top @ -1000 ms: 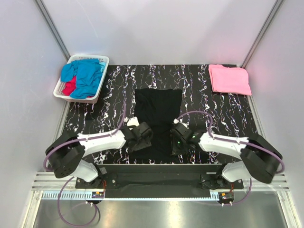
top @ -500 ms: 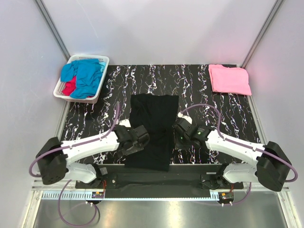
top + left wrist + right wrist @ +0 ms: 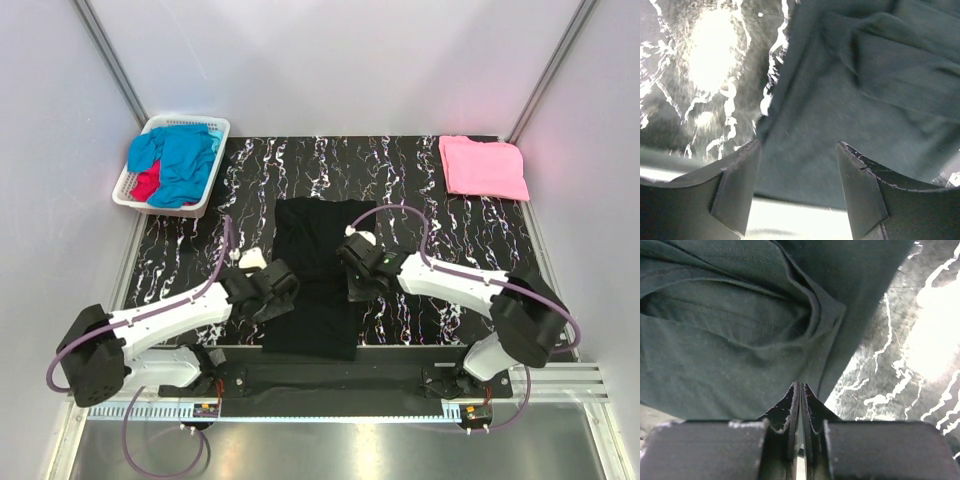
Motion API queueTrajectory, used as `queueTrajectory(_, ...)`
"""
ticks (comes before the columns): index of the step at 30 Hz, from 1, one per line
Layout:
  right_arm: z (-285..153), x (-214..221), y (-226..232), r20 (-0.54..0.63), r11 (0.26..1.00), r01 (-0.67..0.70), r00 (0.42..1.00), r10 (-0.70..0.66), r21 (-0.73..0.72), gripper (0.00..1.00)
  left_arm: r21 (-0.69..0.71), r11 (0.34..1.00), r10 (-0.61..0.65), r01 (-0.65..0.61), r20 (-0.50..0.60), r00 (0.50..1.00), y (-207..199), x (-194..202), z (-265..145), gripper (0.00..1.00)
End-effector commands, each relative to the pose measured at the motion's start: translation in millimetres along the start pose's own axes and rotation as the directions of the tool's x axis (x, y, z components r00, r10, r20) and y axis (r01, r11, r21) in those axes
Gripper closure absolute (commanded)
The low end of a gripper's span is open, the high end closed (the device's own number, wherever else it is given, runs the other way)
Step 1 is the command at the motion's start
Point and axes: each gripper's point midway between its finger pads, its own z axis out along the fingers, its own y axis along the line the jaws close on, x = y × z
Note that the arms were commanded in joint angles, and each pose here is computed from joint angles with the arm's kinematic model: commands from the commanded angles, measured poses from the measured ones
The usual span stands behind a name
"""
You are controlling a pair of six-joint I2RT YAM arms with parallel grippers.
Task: Fold and stack the t-shirts
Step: Fold the tshirt
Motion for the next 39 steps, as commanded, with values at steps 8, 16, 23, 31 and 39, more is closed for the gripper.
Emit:
queueTrajectory(8, 20.5, -28.6, 29.2, 0.061, 0.994, 0.098, 0.994, -0.095, -0.051, 0.88, 0.283, 0.957, -0.06, 0.066, -0.03, 0.998, -27.1, -39.0, 22.1, 0.37)
queueTrajectory(16, 45.1, -41.2, 38.1, 0.065, 0.993, 0.117, 0.991, -0.115, -0.03, 0.89, 0.327, 0.944, -0.033, 0.046, -0.047, 0.998, -52.4, -62.8, 25.7, 0.37)
queueTrajectory(23, 50.3, -66.2, 37.7, 0.113, 0.994, 0.112, 0.987, -0.112, 0.001, 0.89, 0.39, 0.916, -0.057, 0.094, -0.104, 0.993, -62.8, -72.3, 46.3, 0.37)
queueTrajectory(31, 39.2, -99.3, 20.3, 0.18, 0.998, 0.06, 0.982, -0.064, 0.025, 0.86, 0.438, 0.889, -0.068, 0.134, -0.164, 0.984, -76.1, -78.9, 59.6, 0.37)
queueTrajectory(39, 53.4, -111.3, 0.5, 0.211, 0.997, 0.009, 0.977, -0.026, 0.082, 0.87, 0.364, 0.903, -0.195, 0.228, -0.125, 0.973, -72.1, -94.5, 75.0, 0.46)
